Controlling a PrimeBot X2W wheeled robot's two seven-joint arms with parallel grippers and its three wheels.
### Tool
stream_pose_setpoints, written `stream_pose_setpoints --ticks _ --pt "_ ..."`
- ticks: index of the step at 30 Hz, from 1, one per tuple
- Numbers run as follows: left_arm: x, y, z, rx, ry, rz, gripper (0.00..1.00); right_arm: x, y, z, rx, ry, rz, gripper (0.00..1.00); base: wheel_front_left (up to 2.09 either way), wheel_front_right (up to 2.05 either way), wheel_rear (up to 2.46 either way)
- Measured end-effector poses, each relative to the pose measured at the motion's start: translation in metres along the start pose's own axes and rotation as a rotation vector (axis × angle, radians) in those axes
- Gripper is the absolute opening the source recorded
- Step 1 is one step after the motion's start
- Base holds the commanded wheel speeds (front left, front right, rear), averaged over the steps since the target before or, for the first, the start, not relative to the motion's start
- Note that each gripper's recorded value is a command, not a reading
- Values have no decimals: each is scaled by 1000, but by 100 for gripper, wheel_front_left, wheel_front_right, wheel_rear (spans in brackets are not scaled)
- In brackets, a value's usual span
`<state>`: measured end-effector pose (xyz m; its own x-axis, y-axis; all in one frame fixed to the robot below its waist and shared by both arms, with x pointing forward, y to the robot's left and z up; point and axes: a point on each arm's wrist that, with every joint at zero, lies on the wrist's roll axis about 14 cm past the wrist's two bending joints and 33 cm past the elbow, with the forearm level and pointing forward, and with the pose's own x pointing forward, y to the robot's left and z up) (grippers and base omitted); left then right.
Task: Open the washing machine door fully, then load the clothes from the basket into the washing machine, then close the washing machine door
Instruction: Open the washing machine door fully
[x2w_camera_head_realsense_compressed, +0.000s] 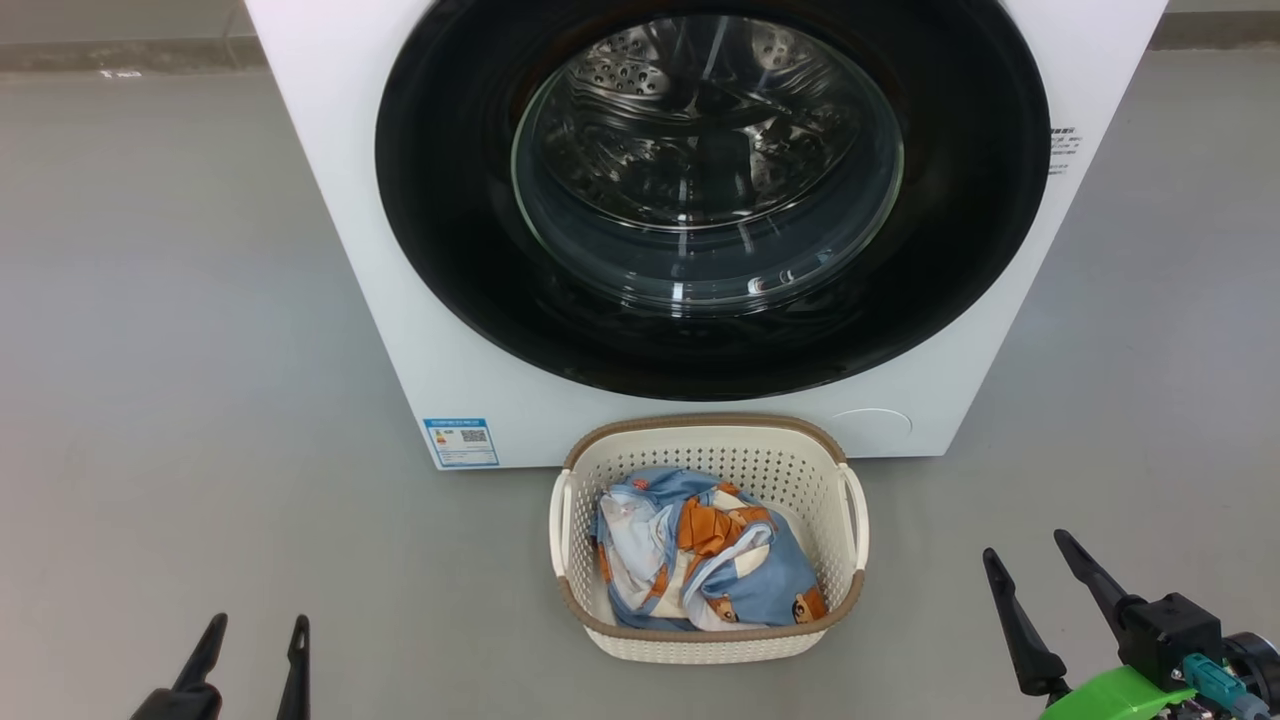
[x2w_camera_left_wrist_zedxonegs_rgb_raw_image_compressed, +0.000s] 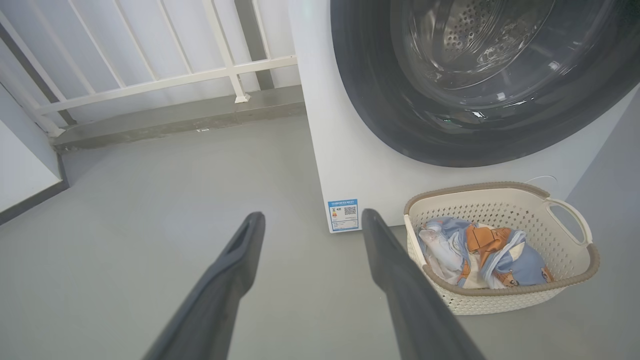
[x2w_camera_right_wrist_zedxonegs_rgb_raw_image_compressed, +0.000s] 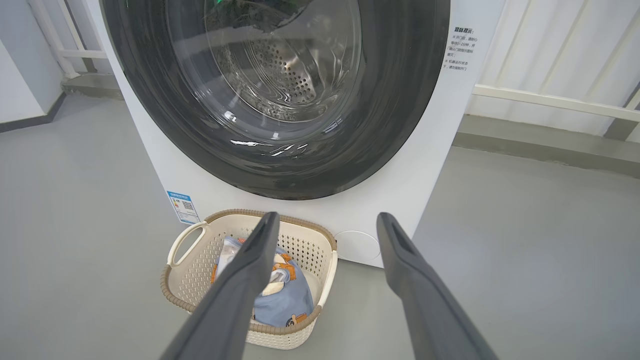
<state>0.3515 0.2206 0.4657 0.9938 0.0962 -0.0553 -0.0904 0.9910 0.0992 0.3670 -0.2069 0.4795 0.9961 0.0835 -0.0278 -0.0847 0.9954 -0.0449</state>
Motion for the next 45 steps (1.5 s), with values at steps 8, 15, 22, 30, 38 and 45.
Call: stream_pose_setpoints --ticks 8,15,22,30,38,45 --pt "1 0 1 2 -4 1 100 -2 -1 -1 4 2 -6 100 77 77 -153" --pt "2 -2 2 -5 -7 -6 100 -2 -2 -2 10 5 -11 100 121 121 -242" --pt "4 0 8 -5 -26 0 100 -2 -2 -3 11 8 -11 100 117 117 -234" --pt "4 1 8 -12 -27 1 100 -2 -2 -3 11 9 -11 100 65 65 -130" --pt "4 1 7 -12 -23 -2 100 -1 -2 -4 12 12 -11 100 9 9 -18" --pt "4 1 6 -13 -20 -2 100 -1 -1 -5 30 12 -9 0 0 0 0"
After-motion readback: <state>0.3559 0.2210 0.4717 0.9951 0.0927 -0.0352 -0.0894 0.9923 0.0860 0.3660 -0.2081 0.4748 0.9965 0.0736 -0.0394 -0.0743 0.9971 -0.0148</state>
